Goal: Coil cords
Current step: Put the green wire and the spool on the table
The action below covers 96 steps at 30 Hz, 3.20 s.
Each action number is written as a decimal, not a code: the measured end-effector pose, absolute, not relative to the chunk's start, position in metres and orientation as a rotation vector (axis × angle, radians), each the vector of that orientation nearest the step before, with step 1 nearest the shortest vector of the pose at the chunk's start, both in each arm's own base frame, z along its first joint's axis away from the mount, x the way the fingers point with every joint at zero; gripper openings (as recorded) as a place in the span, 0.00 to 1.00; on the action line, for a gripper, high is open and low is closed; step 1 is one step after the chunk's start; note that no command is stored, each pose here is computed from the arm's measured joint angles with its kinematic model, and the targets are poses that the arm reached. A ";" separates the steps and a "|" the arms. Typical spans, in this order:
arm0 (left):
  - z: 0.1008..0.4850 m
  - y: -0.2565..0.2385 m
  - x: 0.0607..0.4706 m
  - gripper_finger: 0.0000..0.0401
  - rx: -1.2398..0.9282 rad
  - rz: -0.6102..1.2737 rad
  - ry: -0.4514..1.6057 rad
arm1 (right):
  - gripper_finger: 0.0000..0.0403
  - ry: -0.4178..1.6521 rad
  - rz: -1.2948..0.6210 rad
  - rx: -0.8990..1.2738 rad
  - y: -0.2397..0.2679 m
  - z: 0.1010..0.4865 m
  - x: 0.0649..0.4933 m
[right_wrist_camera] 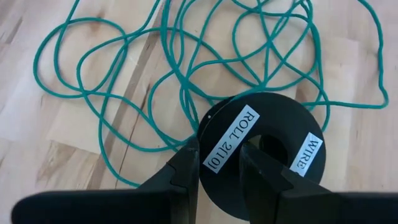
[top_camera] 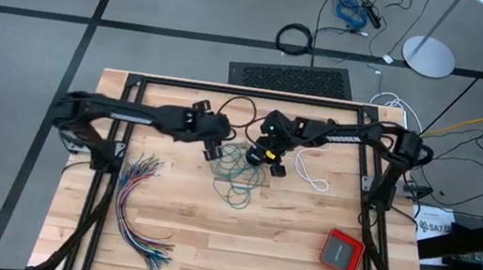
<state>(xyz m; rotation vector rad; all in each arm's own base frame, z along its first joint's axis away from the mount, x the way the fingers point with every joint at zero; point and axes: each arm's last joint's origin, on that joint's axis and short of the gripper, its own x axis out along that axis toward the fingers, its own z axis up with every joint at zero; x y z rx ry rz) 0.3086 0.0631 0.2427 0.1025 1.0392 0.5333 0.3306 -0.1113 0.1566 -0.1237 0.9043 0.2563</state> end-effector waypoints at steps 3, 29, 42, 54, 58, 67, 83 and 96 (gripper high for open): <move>0.270 0.038 0.301 0.52 0.089 0.494 0.902 | 0.21 0.906 0.271 -0.148 -0.107 0.156 0.332; 0.162 -0.158 0.321 0.52 0.265 0.510 0.765 | 0.21 0.794 0.289 -0.388 -0.083 0.170 0.370; 0.156 -0.175 0.313 0.52 0.308 0.662 0.587 | 0.23 0.924 0.339 -0.350 -0.096 0.155 0.418; 0.156 -0.185 0.303 0.52 0.270 0.684 0.529 | 0.24 0.899 0.288 -0.364 -0.129 0.162 0.455; 0.156 -0.187 0.302 0.52 0.261 0.682 0.523 | 0.25 0.945 0.308 -0.353 -0.129 0.167 0.450; 0.156 -0.187 0.303 0.52 0.247 0.693 0.507 | 0.41 1.003 0.291 -0.341 -0.118 0.206 0.431; 0.157 -0.187 0.302 0.52 0.254 0.697 0.500 | 0.40 1.438 0.512 -0.210 -0.049 0.186 0.381; 0.157 -0.185 0.302 0.52 0.282 0.717 0.492 | 0.39 1.356 0.522 -0.263 -0.026 0.144 0.375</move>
